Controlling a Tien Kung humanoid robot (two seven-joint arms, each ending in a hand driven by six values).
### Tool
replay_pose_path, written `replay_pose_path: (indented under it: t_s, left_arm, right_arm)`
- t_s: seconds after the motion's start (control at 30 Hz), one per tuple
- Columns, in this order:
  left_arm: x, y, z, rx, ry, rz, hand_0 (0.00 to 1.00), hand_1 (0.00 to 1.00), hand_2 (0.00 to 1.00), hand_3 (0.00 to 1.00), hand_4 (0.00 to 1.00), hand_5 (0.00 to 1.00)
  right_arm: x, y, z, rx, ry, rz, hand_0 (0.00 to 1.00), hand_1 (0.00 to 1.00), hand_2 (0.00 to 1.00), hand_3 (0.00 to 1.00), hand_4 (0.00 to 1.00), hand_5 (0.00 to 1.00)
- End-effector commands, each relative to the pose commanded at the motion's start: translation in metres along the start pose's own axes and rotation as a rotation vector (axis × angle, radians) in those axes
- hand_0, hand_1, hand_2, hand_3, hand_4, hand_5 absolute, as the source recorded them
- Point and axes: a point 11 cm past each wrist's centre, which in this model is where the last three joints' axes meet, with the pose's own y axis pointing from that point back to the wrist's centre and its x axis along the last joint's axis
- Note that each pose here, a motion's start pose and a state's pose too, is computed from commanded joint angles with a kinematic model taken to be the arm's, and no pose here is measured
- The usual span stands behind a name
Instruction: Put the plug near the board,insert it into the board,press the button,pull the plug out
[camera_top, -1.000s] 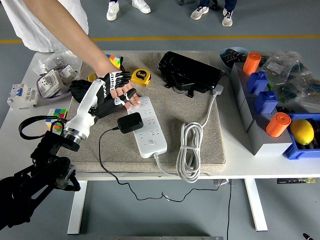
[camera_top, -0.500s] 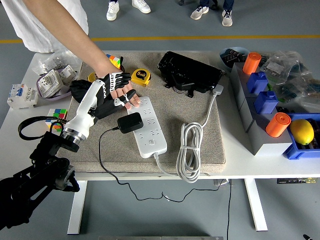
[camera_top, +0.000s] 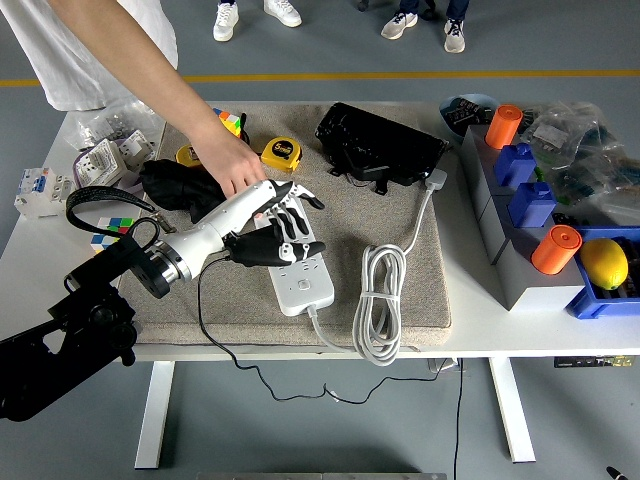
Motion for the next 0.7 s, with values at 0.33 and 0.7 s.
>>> replay_pose_path:
  t_s: [0.33, 0.7]
  left_arm:
    - [-0.026, 0.003, -0.022, 0.253, -0.128, -0.237, 0.051, 0.104, 0.156, 0.872, 0.786, 0.002]
    - [-0.041, 0.005, -0.03, 0.304, -0.177, -0.308, 0.044, 0.106, 0.161, 0.882, 0.791, 0.002]
  right_arm:
    - [0.001, 0.0, -0.001, 0.003, -0.002, 0.001, 0.611, 0.633, 0.649, 0.555, 0.998, 0.47]
    - [0.001, 0.0, 0.0, 0.003, -0.002, 0.0, 0.612, 0.632, 0.649, 0.553, 0.998, 0.471]
